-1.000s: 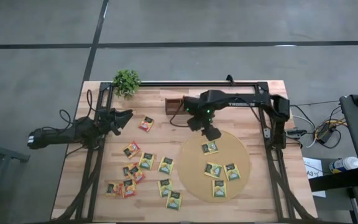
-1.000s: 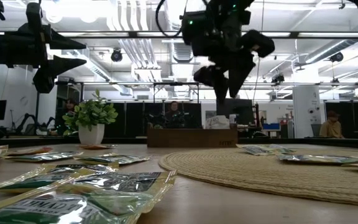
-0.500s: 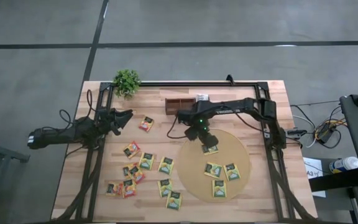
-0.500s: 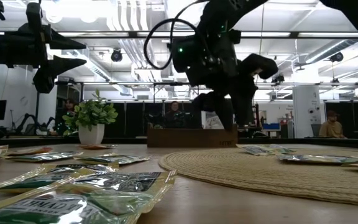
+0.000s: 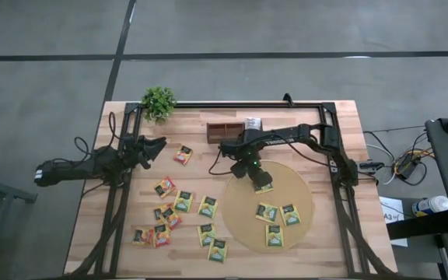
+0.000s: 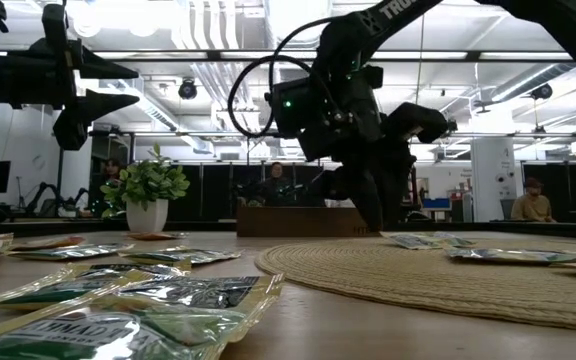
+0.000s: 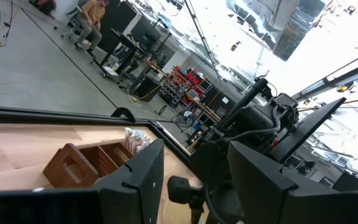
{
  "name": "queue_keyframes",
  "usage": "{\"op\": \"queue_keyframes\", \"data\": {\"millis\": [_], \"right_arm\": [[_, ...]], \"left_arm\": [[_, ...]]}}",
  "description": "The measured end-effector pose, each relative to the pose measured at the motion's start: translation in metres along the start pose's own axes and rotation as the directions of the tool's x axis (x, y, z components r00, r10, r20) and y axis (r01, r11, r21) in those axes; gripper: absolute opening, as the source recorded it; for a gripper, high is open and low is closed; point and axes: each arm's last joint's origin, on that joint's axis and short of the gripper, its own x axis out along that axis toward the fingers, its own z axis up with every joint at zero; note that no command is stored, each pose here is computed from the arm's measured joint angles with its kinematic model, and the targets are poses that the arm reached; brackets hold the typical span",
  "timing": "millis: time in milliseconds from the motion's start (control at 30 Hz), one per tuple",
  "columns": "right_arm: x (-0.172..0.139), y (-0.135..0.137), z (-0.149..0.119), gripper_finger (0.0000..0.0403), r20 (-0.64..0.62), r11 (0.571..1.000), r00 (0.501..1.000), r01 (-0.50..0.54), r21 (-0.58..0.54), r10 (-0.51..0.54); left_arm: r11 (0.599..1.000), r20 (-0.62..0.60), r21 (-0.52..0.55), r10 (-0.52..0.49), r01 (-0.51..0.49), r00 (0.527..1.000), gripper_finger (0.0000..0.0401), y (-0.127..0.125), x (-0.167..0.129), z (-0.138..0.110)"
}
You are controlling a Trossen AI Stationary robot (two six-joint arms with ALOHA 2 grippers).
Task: Pick & Place Tea
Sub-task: Put the yellow tea bag into the middle section of the wooden organizer
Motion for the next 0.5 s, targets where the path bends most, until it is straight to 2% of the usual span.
{"op": "queue_keyframes", "data": {"millis": [300,500], "right_arm": [[0.008,-0.002,-0.002,0.012,-0.022,1.0,1.0,-0.015,0.014,0.015],[0.014,0.0,-0.008,0.0088,-0.057,0.999,0.998,-0.038,0.032,0.04]], "left_arm": [[1.0,0.0,-0.001,0.0,0.0,1.0,0.0174,0.0,0.0,0.0],[1.0,0.0,-0.001,0.0,0.0,1.0,0.0174,0.0,0.0,0.0]]}}
